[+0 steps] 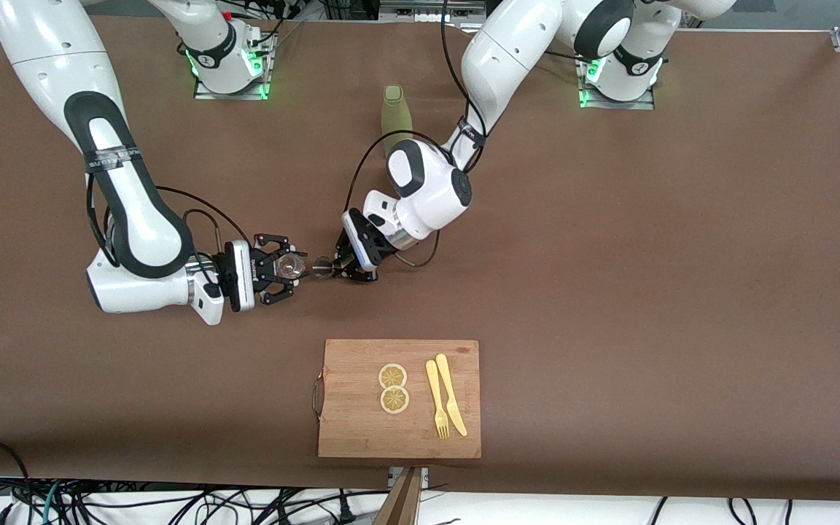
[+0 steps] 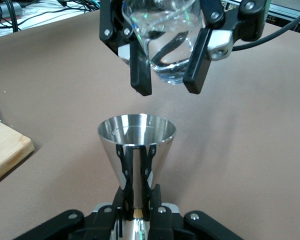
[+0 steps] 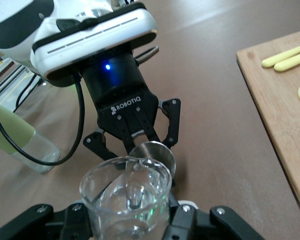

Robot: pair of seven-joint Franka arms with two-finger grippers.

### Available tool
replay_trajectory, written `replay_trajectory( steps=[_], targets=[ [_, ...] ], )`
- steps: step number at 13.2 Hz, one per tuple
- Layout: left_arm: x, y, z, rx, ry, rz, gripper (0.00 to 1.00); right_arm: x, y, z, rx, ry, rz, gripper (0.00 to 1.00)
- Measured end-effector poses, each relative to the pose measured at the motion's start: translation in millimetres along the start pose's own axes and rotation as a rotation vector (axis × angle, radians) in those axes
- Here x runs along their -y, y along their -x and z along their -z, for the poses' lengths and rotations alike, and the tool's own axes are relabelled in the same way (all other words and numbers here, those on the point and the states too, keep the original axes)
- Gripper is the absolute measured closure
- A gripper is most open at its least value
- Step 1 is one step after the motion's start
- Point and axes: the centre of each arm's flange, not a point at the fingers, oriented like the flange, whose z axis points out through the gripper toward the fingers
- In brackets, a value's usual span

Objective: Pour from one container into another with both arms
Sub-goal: 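Tilt the glass with the right gripper, pouring liquid into the jigger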

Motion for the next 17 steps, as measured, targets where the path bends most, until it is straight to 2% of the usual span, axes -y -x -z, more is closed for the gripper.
replay_trajectory(
  steps=[2,10,17],
  targets=[
    [-2.9,0.0,-0.7,0.001,-0.001,0.0,0.79,0.7,-4.2,-4.1,0.048,0.004,-0.009,0.59],
    [-1.1,4.5,-0.8,0.008,-0.012,0.004,0.79,3.2,-25.9,-23.2,0.177,0.03,-0.033,0.59],
    [-1.2,7.2,-0.4,0.012,-0.028,0.003,0.79,3.9,-36.2,-29.1,0.228,0.041,-0.022,0.59]
  ],
)
